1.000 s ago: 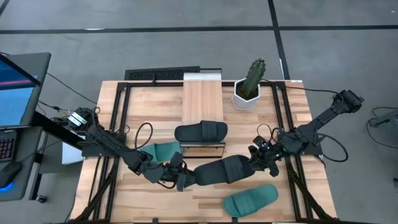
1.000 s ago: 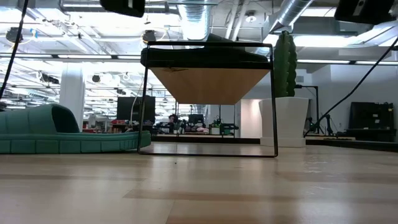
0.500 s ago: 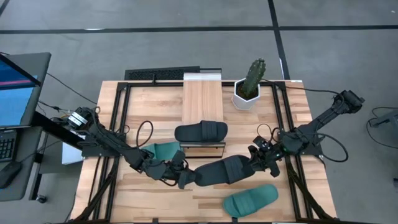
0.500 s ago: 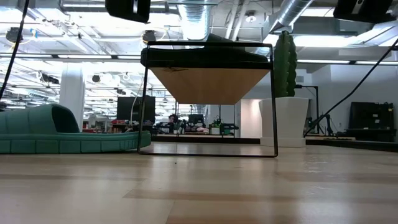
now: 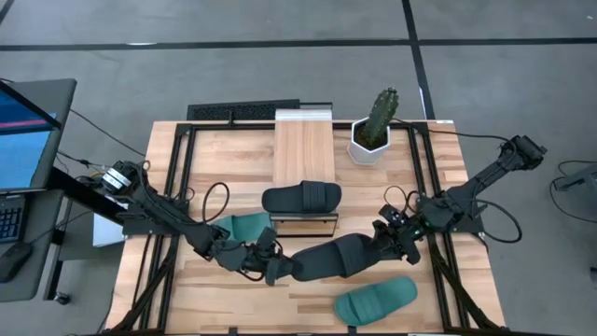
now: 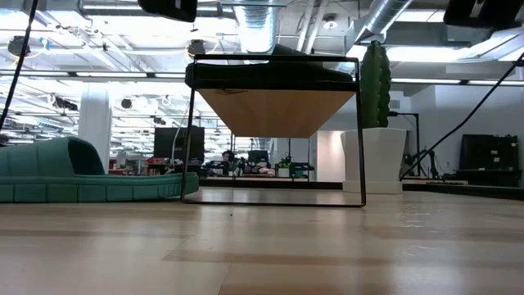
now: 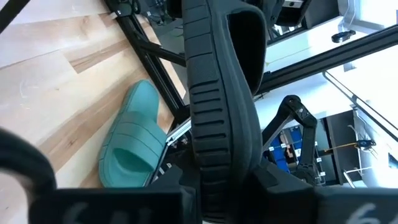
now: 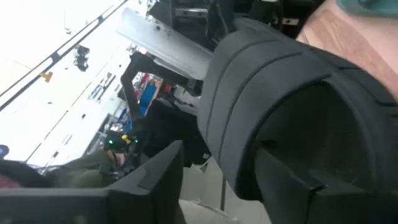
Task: Pick and place slides into the shelf
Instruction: Put the black slipper on the shelf
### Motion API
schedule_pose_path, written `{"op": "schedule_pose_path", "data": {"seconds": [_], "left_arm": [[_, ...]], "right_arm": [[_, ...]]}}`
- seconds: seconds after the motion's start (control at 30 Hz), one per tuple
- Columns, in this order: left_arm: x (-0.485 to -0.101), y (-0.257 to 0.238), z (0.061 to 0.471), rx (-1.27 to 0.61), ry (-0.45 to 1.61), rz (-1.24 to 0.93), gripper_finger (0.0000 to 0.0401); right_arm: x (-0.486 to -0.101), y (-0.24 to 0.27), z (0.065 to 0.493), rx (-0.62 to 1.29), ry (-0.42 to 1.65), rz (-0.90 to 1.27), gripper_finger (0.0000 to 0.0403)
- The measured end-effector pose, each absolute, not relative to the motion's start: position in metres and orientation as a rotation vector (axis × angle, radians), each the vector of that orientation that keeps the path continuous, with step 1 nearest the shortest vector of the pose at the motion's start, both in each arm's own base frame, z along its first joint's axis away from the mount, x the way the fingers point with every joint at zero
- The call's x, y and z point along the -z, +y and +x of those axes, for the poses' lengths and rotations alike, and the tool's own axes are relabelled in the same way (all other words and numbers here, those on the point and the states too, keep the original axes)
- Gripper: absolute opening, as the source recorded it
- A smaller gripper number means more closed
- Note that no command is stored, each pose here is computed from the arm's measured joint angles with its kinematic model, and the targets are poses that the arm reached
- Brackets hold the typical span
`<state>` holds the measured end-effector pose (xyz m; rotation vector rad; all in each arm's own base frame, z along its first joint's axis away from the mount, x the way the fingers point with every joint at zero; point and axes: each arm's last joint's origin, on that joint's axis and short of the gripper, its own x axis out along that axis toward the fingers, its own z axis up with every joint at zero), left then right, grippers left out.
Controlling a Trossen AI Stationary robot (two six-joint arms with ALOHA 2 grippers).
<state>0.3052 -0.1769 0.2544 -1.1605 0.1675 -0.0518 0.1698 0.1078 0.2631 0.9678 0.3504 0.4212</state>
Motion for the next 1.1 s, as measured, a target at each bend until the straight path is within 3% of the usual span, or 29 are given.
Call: {"op": "schedule_pose_path", "data": {"seconds": [0.3,0.87,1.1], "left_arm": [[-0.28,-0.177,0.282,0.027,0.142,-1.125,0.0038],[-0.336,-0.13,0.222,-0.102,0.121,-1.013,0.0038],[-0.353,-0.095,0.19,-0.088,0.196,-1.074,0.0038]], "right_arm": [[-0.271,0.104,0.161,-0.461,0.339,0.981,0.0219],[-0.292,0.091,0.141,-0.514,0.192,0.936,0.02],[-0.284,0.091,0.141,-0.467,0.257,0.907,0.0181]]}}
